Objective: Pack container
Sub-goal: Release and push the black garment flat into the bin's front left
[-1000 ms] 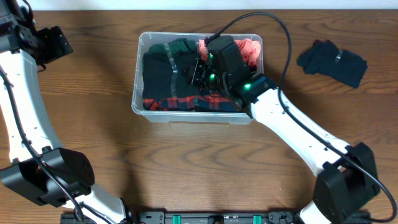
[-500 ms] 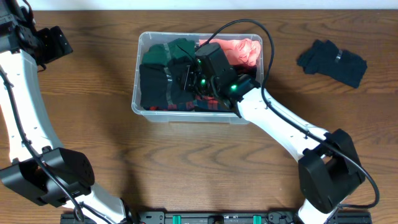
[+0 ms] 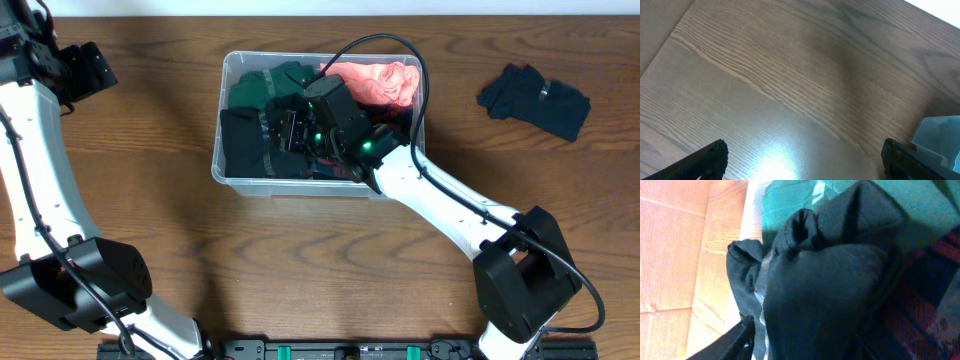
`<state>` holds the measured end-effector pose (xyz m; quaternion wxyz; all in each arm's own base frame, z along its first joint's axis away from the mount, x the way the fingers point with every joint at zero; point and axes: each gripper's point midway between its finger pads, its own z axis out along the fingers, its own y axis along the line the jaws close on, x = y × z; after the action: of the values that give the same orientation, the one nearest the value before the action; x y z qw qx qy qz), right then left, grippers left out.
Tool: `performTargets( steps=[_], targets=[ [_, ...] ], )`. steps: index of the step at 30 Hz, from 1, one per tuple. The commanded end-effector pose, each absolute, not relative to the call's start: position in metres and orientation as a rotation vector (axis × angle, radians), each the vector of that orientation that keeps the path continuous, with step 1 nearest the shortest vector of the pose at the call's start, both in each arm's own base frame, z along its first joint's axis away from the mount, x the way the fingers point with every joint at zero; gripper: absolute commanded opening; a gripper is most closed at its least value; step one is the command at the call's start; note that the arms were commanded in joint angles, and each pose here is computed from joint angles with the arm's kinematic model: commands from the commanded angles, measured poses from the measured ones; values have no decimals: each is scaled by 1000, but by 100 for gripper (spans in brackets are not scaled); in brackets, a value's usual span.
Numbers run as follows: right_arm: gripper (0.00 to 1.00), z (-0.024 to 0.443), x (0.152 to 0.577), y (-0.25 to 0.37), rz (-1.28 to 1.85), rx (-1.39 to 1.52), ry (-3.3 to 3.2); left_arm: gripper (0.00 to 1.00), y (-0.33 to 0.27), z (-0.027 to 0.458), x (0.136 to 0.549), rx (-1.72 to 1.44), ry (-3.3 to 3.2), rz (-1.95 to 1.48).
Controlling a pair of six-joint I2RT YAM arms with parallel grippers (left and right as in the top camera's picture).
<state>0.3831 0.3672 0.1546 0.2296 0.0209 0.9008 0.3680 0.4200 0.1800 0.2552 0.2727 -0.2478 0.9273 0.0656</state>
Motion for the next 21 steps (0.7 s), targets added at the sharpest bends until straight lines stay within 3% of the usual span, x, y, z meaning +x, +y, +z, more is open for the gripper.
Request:
performTargets(
  steps=[1, 10, 21],
  targets=[
    [64, 151, 384, 372, 991, 12, 2468, 98, 181, 253, 421, -681, 2495, 175],
    [71, 143, 407, 337, 897, 43, 2477, 98, 181, 253, 421, -681, 2495, 175],
    [84, 142, 427, 307, 573, -262, 2397, 98, 181, 253, 421, -680, 2495, 175]
  ],
)
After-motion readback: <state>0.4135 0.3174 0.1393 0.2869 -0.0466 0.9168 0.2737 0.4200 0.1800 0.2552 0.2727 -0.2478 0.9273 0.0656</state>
